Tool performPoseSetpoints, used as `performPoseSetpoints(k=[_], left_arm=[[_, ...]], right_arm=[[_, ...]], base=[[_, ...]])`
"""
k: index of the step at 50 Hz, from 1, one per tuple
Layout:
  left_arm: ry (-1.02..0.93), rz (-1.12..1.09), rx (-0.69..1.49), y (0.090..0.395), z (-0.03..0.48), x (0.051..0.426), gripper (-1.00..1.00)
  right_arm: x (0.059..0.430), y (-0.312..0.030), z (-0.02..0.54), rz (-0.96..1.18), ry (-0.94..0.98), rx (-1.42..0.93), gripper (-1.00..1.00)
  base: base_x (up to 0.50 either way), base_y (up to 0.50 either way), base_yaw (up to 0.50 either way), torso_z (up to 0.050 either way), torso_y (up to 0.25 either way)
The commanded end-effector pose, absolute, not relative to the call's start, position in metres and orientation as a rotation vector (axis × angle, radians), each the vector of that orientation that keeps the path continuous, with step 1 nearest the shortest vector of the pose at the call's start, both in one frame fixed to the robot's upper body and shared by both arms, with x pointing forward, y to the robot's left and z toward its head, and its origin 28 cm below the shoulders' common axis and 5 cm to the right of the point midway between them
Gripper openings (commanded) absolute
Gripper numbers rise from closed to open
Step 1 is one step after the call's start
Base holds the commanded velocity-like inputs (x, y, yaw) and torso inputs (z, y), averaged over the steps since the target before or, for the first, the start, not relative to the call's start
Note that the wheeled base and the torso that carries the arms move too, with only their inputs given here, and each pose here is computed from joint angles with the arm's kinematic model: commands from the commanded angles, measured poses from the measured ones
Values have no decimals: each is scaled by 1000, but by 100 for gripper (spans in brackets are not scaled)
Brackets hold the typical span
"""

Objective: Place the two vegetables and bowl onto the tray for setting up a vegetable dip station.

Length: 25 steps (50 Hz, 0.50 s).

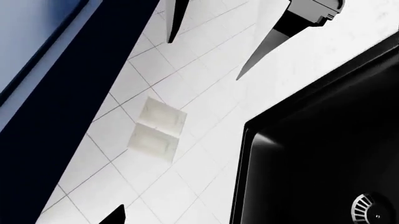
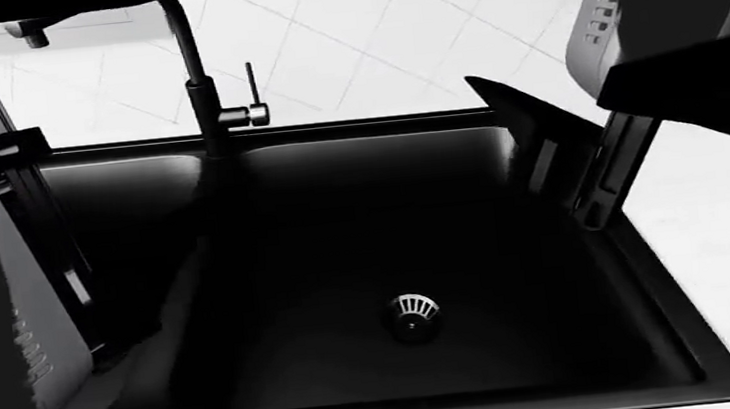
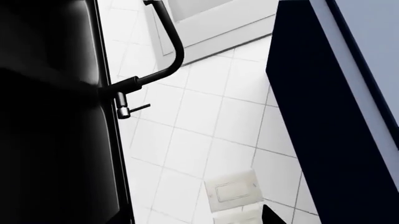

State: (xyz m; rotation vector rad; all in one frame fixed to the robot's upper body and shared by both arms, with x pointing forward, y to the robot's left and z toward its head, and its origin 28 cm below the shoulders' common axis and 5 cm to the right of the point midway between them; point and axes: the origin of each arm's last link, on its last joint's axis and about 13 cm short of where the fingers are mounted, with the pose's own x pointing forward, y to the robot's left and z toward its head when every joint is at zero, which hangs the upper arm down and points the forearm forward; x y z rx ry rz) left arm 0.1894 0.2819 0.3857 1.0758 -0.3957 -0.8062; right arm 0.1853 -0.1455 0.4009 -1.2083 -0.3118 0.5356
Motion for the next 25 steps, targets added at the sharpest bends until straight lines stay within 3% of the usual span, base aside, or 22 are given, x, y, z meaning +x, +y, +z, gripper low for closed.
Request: performPoseSetpoints(k=[1, 25], left_arm=[[-398, -807, 1078, 281, 387, 190, 100], [-403, -804, 1077, 282, 386, 189, 100]], right_arm=[[186, -146, 400, 539, -312, -1206, 100], [187, -145, 400, 535, -317, -1200, 100]], base=[[0, -500, 0, 0, 0], [0, -500, 0, 0, 0]])
